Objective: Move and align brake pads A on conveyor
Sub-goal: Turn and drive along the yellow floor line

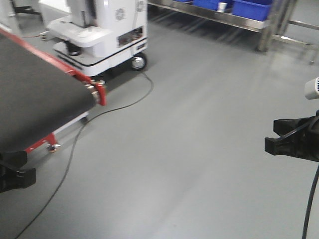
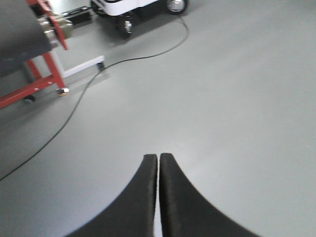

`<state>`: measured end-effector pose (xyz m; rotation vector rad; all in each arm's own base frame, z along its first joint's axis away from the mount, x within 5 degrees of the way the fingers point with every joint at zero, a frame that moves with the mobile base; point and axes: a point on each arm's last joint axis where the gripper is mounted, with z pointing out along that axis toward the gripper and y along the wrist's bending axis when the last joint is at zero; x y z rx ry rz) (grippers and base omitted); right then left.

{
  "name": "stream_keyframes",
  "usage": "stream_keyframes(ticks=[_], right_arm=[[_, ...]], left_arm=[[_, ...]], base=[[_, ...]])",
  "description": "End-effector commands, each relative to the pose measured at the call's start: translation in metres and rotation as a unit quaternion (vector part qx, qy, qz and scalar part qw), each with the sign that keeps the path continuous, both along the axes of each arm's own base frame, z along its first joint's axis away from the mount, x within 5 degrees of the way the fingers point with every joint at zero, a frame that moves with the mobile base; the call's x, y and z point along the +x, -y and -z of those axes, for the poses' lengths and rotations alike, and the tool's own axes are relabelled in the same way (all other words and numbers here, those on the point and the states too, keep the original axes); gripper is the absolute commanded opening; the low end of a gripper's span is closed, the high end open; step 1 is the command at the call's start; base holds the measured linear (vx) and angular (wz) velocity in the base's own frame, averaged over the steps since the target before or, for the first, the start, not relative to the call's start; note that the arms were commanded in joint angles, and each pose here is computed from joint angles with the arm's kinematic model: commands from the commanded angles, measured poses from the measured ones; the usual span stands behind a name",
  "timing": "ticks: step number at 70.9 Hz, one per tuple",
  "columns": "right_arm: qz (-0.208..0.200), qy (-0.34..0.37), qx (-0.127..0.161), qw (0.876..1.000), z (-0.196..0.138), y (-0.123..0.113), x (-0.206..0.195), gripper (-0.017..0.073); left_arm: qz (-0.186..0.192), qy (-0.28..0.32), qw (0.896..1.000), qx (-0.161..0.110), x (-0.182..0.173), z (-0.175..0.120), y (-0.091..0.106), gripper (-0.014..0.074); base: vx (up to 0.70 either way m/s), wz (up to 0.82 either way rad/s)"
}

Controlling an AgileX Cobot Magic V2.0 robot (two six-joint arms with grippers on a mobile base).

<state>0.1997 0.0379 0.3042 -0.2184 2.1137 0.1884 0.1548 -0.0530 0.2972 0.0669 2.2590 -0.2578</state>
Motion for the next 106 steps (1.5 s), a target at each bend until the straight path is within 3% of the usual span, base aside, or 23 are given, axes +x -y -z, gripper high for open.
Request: stream_keyframes(ticks=[1,72,106], right_arm=[[0.009,0.05,0.006,0.999,-0.0169,0.0015,0.002,-0.0006],[0.009,0.05,0.006,0.999,-0.0169,0.0015,0.002,-0.0006],[0.009,0.05,0.006,0.999,-0.0169,0.0015,0.0019,-0.0006]], left_arm=[[0.008,0.048,0.999,-0.016,0.0019,-0.0156,0.0023,-0.0006],[0.008,0.048,0.999,-0.016,0.0019,-0.0156,0.0023,-0.0006],[0.008,0.049,0.999,-0.016,0.0018,-0.0158,0.0022,-0.0006]], base=[[-0.11,-0.62],[-0.13,-0.56],[-0.01,-0.24]])
